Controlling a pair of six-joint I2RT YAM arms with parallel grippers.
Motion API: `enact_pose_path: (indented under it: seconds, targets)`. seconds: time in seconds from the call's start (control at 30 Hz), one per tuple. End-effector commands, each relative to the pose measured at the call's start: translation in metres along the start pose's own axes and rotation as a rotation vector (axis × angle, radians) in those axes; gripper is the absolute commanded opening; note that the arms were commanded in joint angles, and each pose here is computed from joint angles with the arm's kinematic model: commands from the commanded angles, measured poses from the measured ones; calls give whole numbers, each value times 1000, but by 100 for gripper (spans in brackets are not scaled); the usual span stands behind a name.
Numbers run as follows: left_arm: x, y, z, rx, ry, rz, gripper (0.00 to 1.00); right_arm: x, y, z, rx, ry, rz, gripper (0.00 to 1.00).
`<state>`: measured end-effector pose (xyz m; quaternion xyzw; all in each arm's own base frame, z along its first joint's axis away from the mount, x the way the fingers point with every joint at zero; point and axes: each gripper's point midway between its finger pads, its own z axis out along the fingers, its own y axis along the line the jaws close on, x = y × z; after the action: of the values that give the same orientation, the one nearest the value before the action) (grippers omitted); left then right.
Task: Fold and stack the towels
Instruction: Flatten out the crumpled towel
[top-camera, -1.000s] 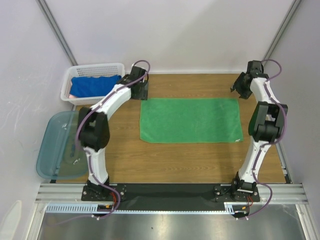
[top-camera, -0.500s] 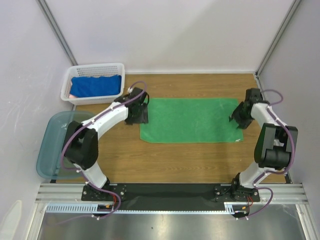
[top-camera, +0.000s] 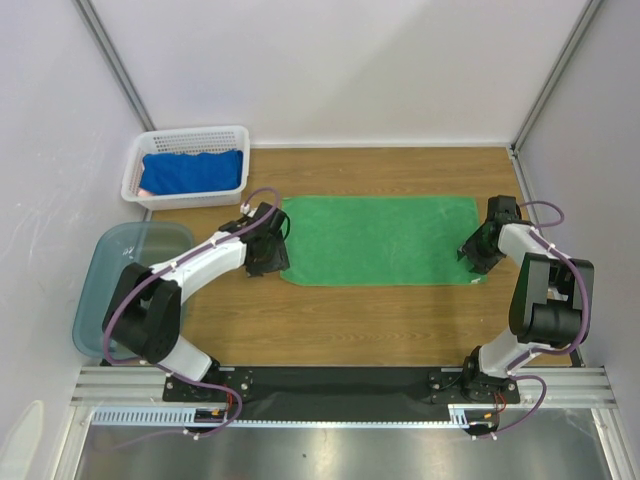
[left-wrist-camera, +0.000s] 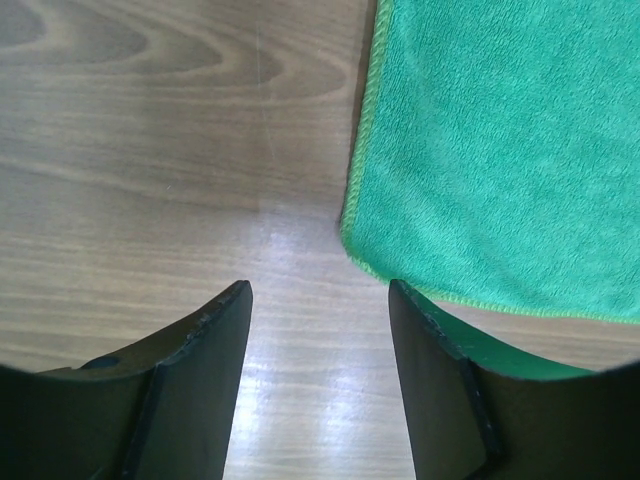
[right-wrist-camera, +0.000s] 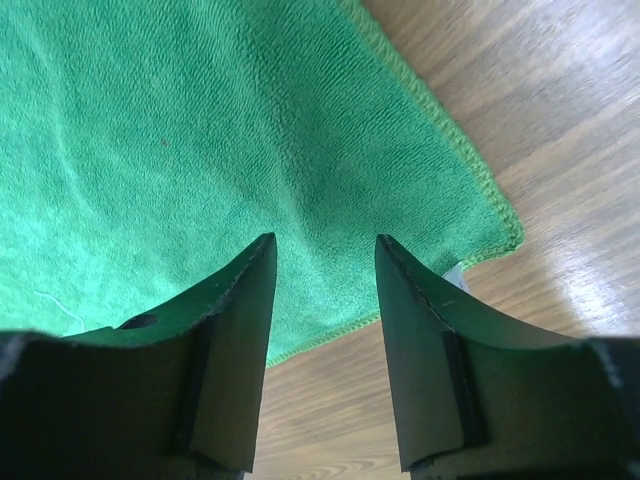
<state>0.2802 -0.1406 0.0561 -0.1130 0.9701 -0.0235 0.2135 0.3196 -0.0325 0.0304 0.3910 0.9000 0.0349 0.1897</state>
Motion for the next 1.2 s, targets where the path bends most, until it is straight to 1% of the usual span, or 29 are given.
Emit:
enact_pose_path:
  seconds: [0.0, 0.13, 0.27, 0.33, 0.37, 0.47, 0.6, 0.63, 0.67, 0.73, 0.77, 0.87, 0.97, 1.17]
  targets:
    - [-12, -13, -3, 54, -73, -48, 62, -16, -1, 1, 22, -64, 17, 49]
    - [-7, -19, 5, 67, -63, -22, 58, -14, -10, 1, 58, -75, 15, 49]
    - [0, -21, 11, 56, -45, 6, 56, -15, -14, 1, 70, -86, 17, 48]
    - [4, -22, 15, 53, -32, 16, 53, -16, -17, 2, 84, -89, 18, 48]
    - [5, -23, 16, 50, -32, 16, 50, -15, -18, 3, 90, -86, 19, 48]
    - [12, -20, 21, 11, -17, 25, 46, -15, -23, 4, 111, -88, 19, 46]
    - [26, -14, 26, -31, 10, 51, 41, -19, -30, 1, 139, -105, 20, 47]
    - [29, -12, 27, -44, 17, 59, 40, -20, -32, -1, 144, -112, 22, 46]
    - [31, -9, 28, -54, 21, 63, 35, -20, -35, -2, 155, -111, 21, 47]
    - [36, 0, 27, -98, 32, 69, 29, -21, -41, -5, 172, -116, 26, 46]
    - [38, 5, 27, -112, 34, 72, 25, -19, -45, -6, 177, -113, 31, 46]
    - [43, 19, 24, -156, 29, 74, 18, -11, -54, -5, 194, -101, 41, 46]
    - [47, 32, 23, -204, 30, 84, 17, -7, -59, -4, 191, -103, 54, 45]
    - [52, 38, 24, -216, 42, 104, 15, 2, -69, -3, 218, -98, 67, 43]
